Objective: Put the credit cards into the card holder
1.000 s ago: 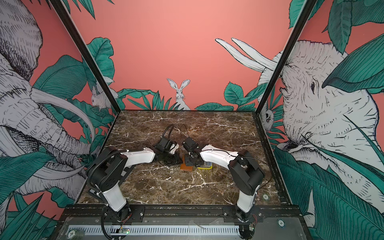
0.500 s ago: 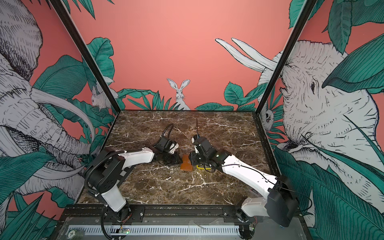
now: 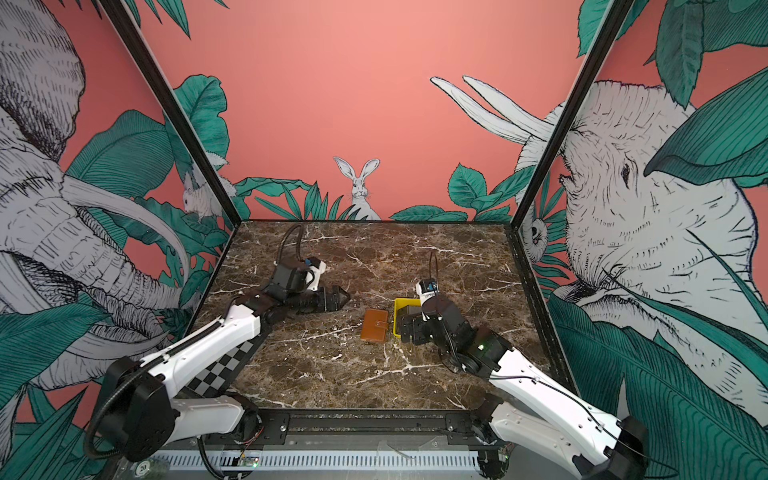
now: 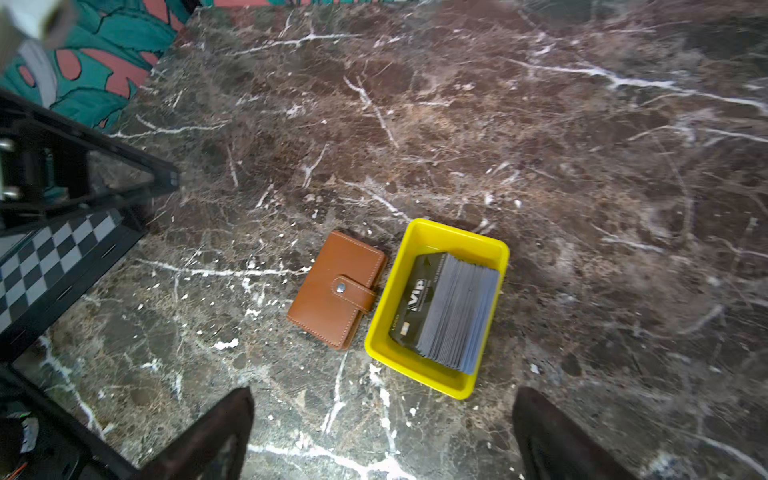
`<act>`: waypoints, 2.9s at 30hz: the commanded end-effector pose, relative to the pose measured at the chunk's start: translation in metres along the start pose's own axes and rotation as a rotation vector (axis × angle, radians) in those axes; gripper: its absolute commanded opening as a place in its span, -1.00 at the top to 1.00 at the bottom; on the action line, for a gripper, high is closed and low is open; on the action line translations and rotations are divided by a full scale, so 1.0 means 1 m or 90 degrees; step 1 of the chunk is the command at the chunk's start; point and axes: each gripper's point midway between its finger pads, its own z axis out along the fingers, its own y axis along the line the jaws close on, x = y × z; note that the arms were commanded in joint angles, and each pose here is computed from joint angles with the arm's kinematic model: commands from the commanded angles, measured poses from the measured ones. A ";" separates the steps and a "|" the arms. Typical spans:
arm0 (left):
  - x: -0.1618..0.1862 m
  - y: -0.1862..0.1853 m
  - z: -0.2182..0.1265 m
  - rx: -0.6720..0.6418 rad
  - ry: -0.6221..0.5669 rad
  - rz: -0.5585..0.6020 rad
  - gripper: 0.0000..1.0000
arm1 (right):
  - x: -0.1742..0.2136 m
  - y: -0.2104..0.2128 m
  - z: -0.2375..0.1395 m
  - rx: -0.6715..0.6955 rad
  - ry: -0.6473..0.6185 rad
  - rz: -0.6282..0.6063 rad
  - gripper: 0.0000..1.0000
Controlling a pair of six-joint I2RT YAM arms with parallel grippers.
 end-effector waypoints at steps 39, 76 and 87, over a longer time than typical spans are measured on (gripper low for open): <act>-0.052 0.200 -0.081 -0.345 -0.308 0.126 -0.98 | -0.006 -0.177 0.009 0.373 -0.047 0.042 -0.96; -0.081 0.228 -0.039 -0.344 -0.416 0.238 -0.98 | 0.000 -0.250 0.067 0.479 -0.097 0.020 -0.96; -0.078 0.228 -0.020 -0.335 -0.384 0.263 -0.99 | -0.018 -0.253 0.081 0.469 -0.130 0.005 -0.96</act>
